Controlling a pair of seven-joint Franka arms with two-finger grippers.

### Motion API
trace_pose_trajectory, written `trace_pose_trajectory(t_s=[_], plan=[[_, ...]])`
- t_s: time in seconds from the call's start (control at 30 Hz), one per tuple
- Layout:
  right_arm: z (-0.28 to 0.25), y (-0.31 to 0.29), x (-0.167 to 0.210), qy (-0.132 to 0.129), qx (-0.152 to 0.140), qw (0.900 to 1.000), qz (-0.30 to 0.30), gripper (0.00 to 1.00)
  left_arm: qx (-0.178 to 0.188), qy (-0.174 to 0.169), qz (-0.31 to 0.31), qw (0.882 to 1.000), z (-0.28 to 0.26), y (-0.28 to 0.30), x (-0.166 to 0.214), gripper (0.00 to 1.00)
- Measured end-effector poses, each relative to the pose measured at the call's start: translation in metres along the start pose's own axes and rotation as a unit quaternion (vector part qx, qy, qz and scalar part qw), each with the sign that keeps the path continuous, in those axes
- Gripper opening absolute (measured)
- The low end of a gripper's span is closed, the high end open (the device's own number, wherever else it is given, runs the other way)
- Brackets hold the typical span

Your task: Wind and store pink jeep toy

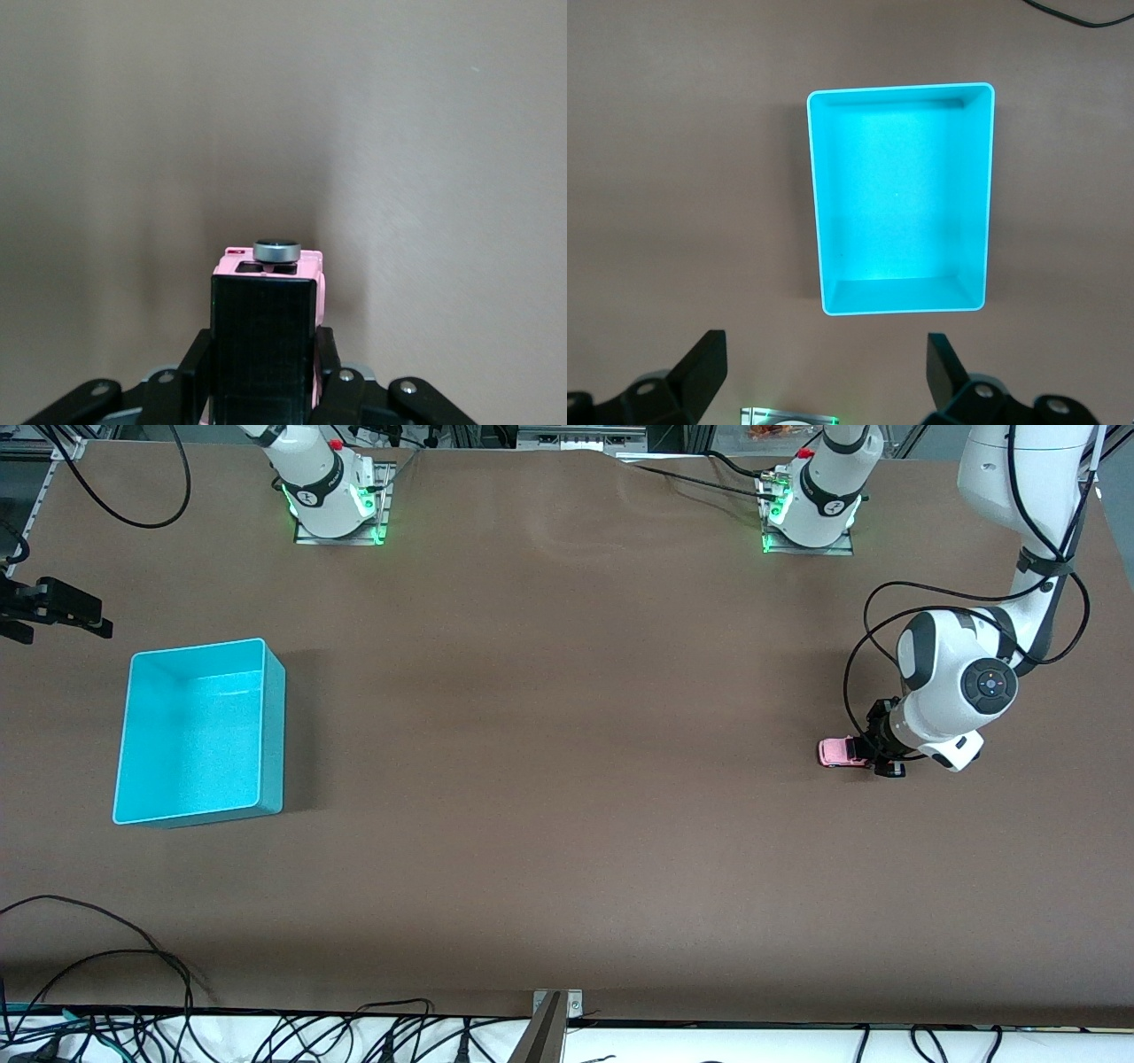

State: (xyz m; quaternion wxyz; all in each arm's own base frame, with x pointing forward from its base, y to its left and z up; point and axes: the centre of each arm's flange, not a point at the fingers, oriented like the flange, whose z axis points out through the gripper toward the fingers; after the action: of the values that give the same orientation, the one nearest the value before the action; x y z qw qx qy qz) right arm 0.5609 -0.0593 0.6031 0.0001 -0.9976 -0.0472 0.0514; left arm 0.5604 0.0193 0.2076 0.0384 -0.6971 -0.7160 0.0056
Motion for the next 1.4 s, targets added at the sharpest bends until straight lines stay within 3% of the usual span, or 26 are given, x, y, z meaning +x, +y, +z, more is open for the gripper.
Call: trace_pose_trajectory(t_s=[0.33,0.5,0.8,1.4], plan=[[0.000,0.000,0.000,0.000,0.000,1.000,0.000,1.00,-0.004,0.000,0.021,1.000,-0.022,0.008,-0.054,0.49],[0.000,0.000,0.000,0.000,0.000,1.000,0.000,1.00,-0.003,0.003,0.010,1.000,-0.022,0.002,-0.100,0.49],[0.000,0.000,0.000,0.000,0.000,1.000,0.000,1.00,-0.003,0.004,-0.010,1.000,-0.019,-0.009,-0.147,0.49],[0.000,0.000,0.000,0.000,0.000,1.000,0.000,1.00,-0.007,0.006,-0.024,1.000,-0.002,-0.014,-0.170,0.49]])
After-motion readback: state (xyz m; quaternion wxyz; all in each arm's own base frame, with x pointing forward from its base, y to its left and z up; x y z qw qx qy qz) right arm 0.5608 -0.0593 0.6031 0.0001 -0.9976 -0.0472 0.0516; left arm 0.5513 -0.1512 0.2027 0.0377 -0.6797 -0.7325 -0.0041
